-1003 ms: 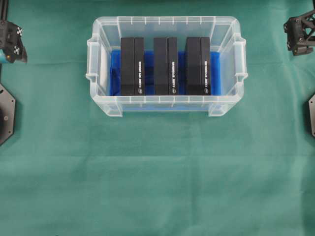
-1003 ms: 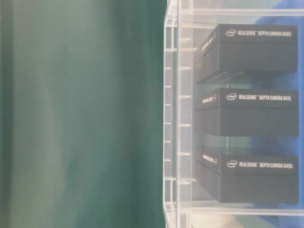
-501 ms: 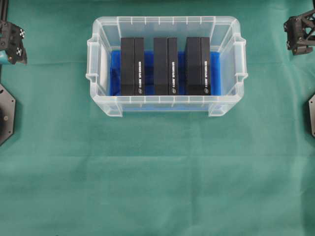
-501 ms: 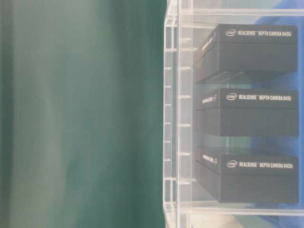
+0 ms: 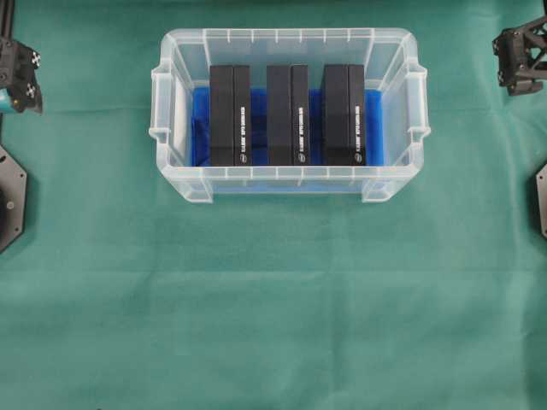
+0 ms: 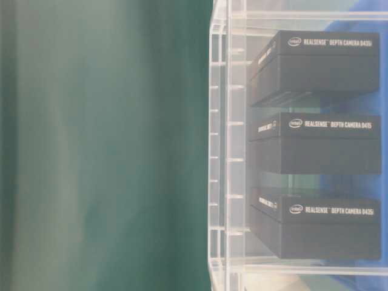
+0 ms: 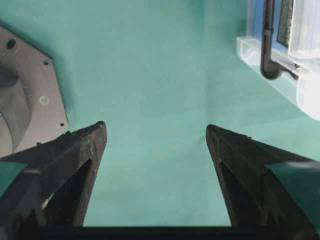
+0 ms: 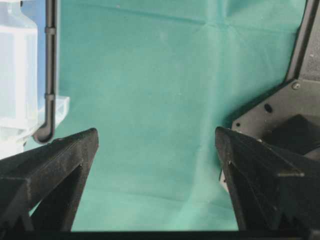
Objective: Take out the box from the case.
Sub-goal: 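Move the right gripper over the middle black box in the bin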
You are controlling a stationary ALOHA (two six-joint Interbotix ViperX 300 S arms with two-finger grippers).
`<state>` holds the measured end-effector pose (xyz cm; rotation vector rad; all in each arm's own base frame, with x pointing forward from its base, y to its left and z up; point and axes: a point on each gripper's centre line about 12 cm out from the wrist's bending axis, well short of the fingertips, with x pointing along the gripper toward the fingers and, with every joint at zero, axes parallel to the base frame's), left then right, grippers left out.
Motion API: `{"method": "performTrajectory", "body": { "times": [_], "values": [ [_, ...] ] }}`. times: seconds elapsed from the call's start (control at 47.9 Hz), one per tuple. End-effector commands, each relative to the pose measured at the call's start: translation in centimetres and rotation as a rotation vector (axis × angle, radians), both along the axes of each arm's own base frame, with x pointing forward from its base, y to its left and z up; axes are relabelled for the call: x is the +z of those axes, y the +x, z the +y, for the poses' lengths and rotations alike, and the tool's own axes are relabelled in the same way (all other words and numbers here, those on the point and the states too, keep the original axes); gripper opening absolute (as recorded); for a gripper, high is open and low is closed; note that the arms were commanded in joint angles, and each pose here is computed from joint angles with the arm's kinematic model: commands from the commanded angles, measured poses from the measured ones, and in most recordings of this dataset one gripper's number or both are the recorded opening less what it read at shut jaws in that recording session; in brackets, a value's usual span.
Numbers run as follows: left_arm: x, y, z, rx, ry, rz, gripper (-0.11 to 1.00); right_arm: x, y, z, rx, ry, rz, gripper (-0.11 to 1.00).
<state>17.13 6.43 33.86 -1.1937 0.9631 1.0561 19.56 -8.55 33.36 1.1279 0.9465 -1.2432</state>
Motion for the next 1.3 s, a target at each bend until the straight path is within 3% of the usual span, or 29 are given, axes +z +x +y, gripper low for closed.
{"method": "performTrajectory", "body": {
  "times": [0.0,0.084,0.293,0.731,1.275],
  "values": [
    [0.8,0.2,0.1,0.005,0.004,-0.023,0.82,0.4,0.2,-0.1,-0.004,-0.009,-0.015,0.94],
    [0.7,0.2,0.1,0.011,0.002,-0.022,0.82,0.2,1.0,-0.3,-0.013,-0.002,-0.025,0.93],
    [0.8,0.6,0.3,0.016,0.001,-0.018,0.82,-0.1,5.9,-1.3,0.007,-0.016,-0.114,0.93],
    [0.7,1.2,1.2,0.040,-0.011,0.019,0.82,-0.6,17.1,-1.5,0.050,0.021,-0.120,0.93],
    [0.6,0.8,1.2,0.004,-0.017,0.047,0.82,-1.7,23.9,-0.7,0.055,0.027,-0.169,0.93]
  ]
}}
